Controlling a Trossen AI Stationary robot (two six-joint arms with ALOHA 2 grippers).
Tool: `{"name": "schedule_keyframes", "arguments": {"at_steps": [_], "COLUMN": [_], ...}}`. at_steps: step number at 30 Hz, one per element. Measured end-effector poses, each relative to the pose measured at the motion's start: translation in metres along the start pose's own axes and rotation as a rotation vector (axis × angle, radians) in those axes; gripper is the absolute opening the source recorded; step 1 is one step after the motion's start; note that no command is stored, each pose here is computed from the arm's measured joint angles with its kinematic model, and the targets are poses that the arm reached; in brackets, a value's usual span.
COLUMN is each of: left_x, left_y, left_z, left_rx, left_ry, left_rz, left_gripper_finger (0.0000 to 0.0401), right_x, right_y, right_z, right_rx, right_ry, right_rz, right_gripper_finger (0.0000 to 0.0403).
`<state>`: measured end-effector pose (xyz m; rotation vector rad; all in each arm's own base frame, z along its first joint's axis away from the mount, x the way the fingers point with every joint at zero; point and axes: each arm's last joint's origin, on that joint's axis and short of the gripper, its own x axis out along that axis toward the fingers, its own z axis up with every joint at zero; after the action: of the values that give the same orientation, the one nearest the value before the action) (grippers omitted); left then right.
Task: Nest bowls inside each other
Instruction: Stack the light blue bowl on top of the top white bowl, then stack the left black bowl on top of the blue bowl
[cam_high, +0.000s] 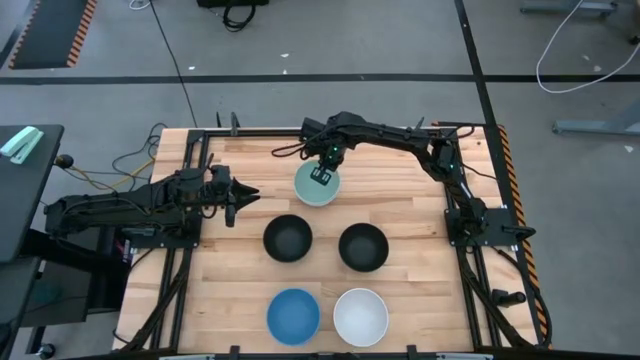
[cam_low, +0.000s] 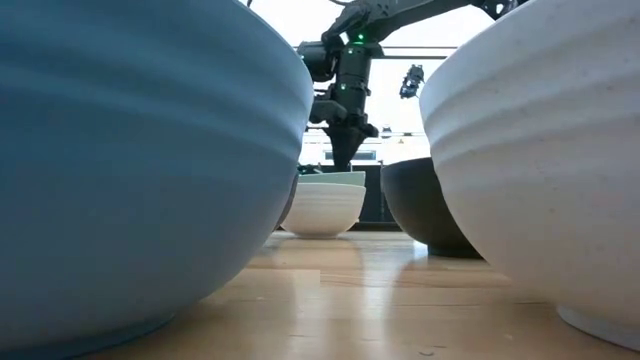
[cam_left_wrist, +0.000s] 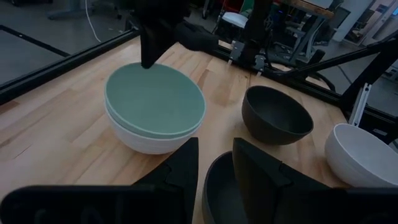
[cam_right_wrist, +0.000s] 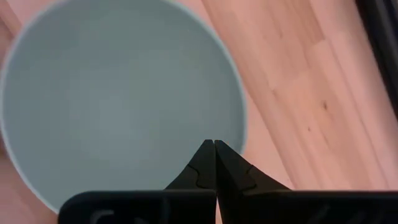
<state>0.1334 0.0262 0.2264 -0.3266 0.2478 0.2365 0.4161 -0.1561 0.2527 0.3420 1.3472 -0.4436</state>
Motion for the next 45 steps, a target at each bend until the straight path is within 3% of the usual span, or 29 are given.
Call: {"name": "schedule_keyframes", "arguments": {"at_steps": [6,20,24,30,34,45], "left_x": [0.000,0.000,0.001,0.011,0.020,0.035], "left_y": [0.000,0.000,0.001,0.005,0.001,-0.012], "left_z": [0.000,0.000,-0.002,-0.017,-0.022,-0.034], "left_rx": [0.000,0.000,-0.045,-0.134,-0.175,-0.211], "left_ry": [0.000,0.000,0.022,0.187,0.252,0.355], "left_rz": [0.000,0.000,0.007,0.058,-0.008,-0.069], "left_gripper_finger": [0.0107,0.0107,0.0107,0.0107,0.0107,0.0102], "right_x": [0.015,0.011,0.002,-0.009,-0.018,-0.086], "right_y": [-0.004,-0.008,-0.006,0.001,0.005,0.028], "right_z": [-0.006,-0.001,0.001,-0.004,-0.011,-0.034], "right_rx": [-0.012,-0.026,-0.034,-0.008,-0.013,-0.030], "right_ry": [0.053,0.013,0.001,0.045,0.070,-0.089], "right_rz": [-0.012,-0.013,-0.010,-0.014,-0.017,0.023], "right_gripper_finger": [0.0000,0.0000,0.0000,0.0011,0.0025,0.0027]}}
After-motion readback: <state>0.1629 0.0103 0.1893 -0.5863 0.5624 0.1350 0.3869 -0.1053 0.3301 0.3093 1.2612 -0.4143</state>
